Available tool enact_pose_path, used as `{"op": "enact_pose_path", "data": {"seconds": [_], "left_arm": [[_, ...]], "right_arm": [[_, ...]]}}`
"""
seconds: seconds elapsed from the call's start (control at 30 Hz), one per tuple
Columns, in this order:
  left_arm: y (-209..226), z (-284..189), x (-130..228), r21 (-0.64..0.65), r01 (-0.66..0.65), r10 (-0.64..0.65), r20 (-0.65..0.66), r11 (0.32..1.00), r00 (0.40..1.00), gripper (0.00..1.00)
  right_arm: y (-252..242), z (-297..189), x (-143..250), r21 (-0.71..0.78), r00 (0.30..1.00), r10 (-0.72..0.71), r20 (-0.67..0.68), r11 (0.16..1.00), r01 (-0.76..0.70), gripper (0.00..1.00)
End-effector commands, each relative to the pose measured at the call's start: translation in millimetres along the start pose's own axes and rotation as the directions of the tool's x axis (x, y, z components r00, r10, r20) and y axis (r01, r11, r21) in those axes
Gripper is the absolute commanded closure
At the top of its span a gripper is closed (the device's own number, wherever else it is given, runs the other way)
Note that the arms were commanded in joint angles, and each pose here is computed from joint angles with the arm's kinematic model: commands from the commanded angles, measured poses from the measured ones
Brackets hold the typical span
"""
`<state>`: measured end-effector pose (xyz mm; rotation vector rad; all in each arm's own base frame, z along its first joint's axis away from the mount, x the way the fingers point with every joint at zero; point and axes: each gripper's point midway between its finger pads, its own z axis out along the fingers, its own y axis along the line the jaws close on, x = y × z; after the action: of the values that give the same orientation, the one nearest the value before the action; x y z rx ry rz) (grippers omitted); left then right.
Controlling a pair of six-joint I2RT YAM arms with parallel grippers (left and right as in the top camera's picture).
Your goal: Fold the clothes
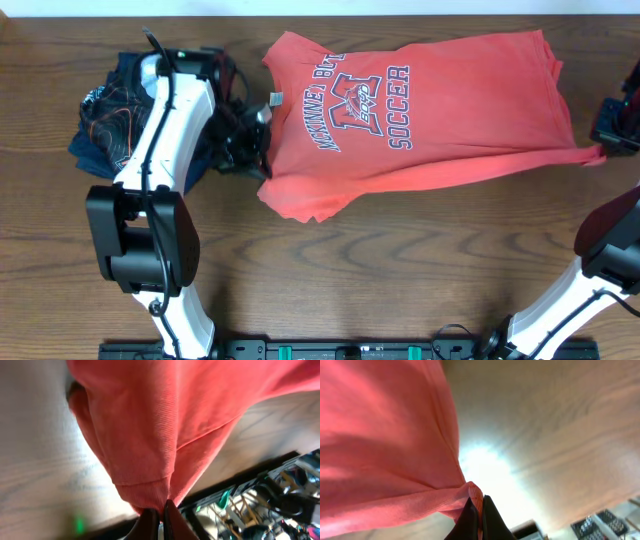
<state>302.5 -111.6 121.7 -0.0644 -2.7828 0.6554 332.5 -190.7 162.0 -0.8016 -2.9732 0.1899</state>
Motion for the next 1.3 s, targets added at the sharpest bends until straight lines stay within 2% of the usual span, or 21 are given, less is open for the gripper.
{"op": "enact_pose_path", "data": {"seconds": [0.0,0.1,0.2,0.37,0.43,0.5,0.53,0.73,0.87,1.03,1.13,1.2,1.27], "left_arm": [[10.3,8.9,8.9,-0.026,-0.003,0.002,-0.040,1.000,0.999,0.94],[9.6,7.4,5.8,-0.025,-0.012,0.012,-0.021,1.000,1.000,0.94],[3.7,-3.5,-1.9,-0.026,-0.048,0.049,0.053,0.999,0.997,0.94],[-24.8,-55.6,-4.5,-0.042,-0.155,0.161,0.269,0.987,0.950,0.94],[-40.5,-86.2,-1.7,-0.066,-0.212,0.221,0.390,0.975,0.894,0.94],[-56.5,-117.4,6.2,-0.100,-0.268,0.281,0.509,0.958,0.814,0.94],[-66.1,-136.1,13.9,-0.125,-0.299,0.315,0.575,0.946,0.755,0.94],[-99.2,-206.2,63.7,-0.239,-0.371,0.407,0.772,0.898,0.488,0.94],[-111.7,-251.0,97.1,-0.324,-0.345,0.427,0.858,0.881,0.286,0.94],[-115.9,-306.5,129.2,-0.362,-0.232,0.382,0.923,0.903,0.049,0.94],[-120.8,-323.8,135.0,-0.377,-0.218,0.380,0.925,0.900,-0.031,0.94],[-121.7,-325.6,128.9,-0.375,-0.218,0.377,0.926,0.901,-0.033,0.94],[-119.4,-321.2,114.5,-0.365,-0.216,0.374,0.927,0.905,0.000,0.94]], "right_arm": [[-9.0,4.8,5.9,0.026,1.000,-0.003,-0.028,1.000,0.004,0.99],[0.5,8.0,6.2,-0.025,0.999,-0.011,-0.033,1.000,0.010,0.99],[15.3,2.8,3.2,-0.111,0.999,-0.053,-0.002,0.992,0.052,0.99],[25.7,-36.5,-5.1,-0.194,0.985,-0.055,0.165,0.977,0.087,0.99],[24.6,-64.5,-8.5,-0.205,0.961,-0.038,0.274,0.974,0.097,0.99],[22.0,-100.5,-8.6,-0.213,0.916,-0.017,0.401,0.971,0.111,0.99],[19.7,-121.1,-7.0,-0.211,0.883,-0.005,0.469,0.970,0.118,0.99],[5.5,-215.8,21.3,-0.206,0.688,0.065,0.722,0.971,0.124,0.99],[-11.4,-270.3,44.8,-0.221,0.532,0.140,0.835,0.971,0.092,0.99],[-41.3,-324.8,62.8,-0.264,0.329,0.242,0.913,0.964,0.024,0.99],[-51.5,-335.3,60.8,-0.289,0.279,0.279,0.919,0.957,-0.003,0.99],[-51.2,-330.2,52.9,-0.289,0.294,0.278,0.915,0.957,-0.005,0.99],[-49.6,-317.7,41.1,-0.292,0.334,0.278,0.901,0.956,-0.009,0.99]]}}
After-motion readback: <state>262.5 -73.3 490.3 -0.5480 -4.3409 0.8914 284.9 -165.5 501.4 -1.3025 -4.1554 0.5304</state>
